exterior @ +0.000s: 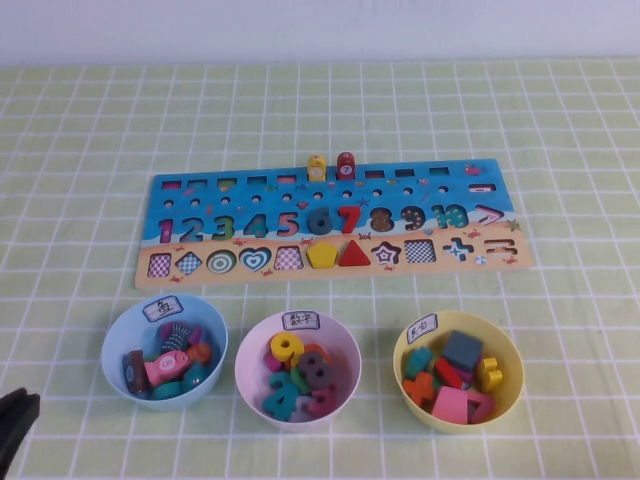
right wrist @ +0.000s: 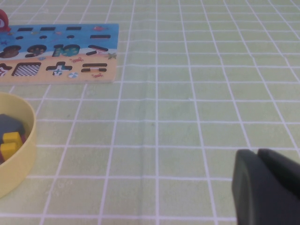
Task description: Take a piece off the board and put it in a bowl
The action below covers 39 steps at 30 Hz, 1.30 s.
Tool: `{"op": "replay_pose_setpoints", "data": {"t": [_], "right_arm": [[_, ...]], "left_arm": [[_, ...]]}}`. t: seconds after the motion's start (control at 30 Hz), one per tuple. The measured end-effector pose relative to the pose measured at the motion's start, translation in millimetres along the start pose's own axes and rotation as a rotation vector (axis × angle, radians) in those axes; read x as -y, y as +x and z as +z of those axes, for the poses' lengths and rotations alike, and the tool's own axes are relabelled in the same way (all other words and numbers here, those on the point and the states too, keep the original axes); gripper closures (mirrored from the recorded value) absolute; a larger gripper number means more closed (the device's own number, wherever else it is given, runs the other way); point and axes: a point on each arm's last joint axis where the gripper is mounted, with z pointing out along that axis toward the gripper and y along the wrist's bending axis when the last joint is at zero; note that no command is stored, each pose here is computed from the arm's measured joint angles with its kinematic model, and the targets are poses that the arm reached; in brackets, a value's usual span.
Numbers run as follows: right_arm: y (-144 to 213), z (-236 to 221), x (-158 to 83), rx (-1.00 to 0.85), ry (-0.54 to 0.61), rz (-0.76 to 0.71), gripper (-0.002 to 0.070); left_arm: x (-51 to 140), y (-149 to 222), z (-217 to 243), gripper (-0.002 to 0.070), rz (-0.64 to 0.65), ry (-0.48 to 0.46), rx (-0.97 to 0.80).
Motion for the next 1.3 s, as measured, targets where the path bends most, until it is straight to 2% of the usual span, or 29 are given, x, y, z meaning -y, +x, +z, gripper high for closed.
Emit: {"op": "replay_pose_setpoints", "data": {"t": [0.23, 0.53, 0.8, 1.3], "right_arm": [[0, 0, 0, 0.0, 0.0, 0.0, 0.0694], [0, 0, 0, -0.002, 0.0, 0.0, 0.0694], [0, 0, 0, -0.002, 0.0, 0.0, 0.0694], [0, 0, 0, -0.002, 0.0, 0.0, 0.0694]], "left_arm": [[0.6, 49, -2, 0.0677, -0.096, -0.139, 0.194], [-3.9, 77, 9, 0.0677, -0.151, -0.276, 0.155], [-2.5, 88, 11, 0.0677, -0.14, -0.271, 0.042], [-2.4, 89, 11, 0.0677, -0.137, -0.27, 0.037]]}}
